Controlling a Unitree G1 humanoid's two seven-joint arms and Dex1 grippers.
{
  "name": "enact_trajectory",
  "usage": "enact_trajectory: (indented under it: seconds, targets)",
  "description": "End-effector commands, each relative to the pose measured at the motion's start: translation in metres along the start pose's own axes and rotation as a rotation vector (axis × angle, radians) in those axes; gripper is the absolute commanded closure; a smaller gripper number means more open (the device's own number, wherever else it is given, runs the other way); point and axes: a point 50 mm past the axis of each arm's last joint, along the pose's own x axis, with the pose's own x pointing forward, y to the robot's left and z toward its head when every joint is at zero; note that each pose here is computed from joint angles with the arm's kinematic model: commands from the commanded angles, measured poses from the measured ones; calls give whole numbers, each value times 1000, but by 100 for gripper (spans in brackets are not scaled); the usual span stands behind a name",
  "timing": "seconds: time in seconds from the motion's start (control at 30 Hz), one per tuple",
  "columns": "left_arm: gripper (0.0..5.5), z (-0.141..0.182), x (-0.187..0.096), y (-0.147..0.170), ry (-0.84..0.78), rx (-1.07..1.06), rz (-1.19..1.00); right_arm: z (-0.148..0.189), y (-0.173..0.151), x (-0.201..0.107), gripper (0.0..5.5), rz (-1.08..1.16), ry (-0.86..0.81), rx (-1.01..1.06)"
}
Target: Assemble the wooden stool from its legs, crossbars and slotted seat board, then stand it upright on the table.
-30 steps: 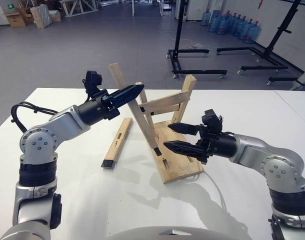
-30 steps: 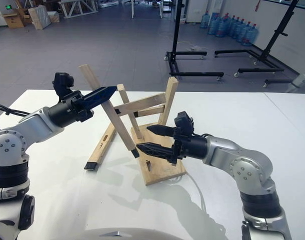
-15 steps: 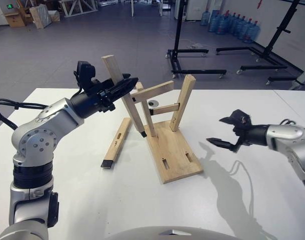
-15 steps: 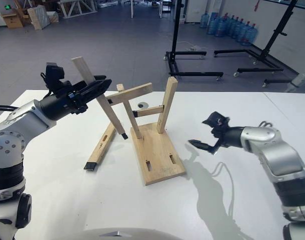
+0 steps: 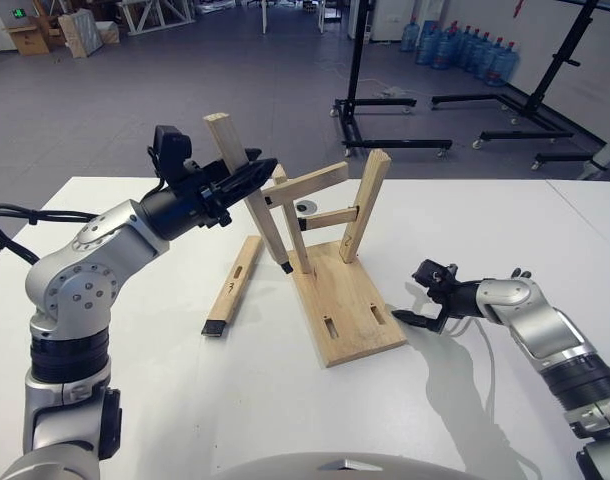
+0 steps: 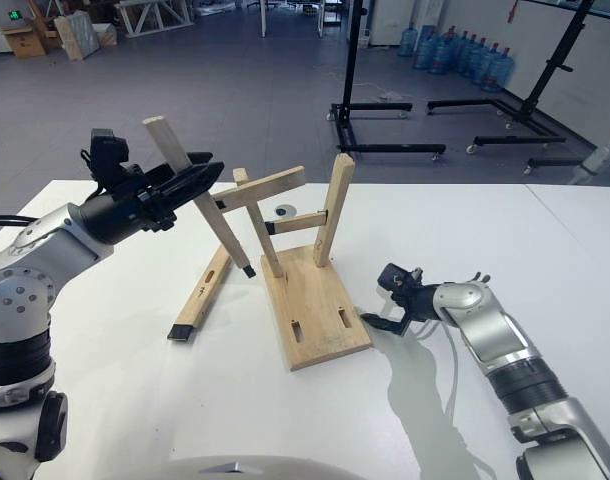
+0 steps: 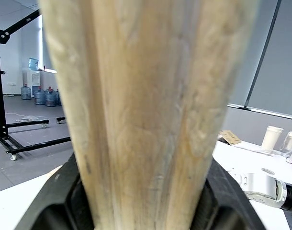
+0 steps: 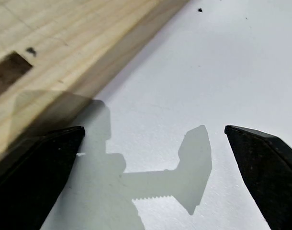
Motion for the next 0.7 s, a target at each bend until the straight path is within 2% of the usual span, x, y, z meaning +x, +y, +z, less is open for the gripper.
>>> enact_trajectory:
  seconds: [0.03, 0.23, 0.4, 0.57, 0.7]
  targets:
    - [344, -1, -3, 0, -47, -55, -4, 4, 18, 5, 10, 66, -23, 18]
    - [344, -14, -6, -11, 35, -56, -109, 7, 28, 6, 10, 76, -25, 17]
    - [344, -24, 1, -14, 150, 1, -277, 1, 15, -4, 10, 2, -4, 45]
    - [344, -34, 20, -13, 154, 23, -382, -4, 4, -7, 10, -56, 11, 71]
    - [344, -38, 23, -14, 128, 26, -371, -3, 2, -6, 10, -39, 13, 60]
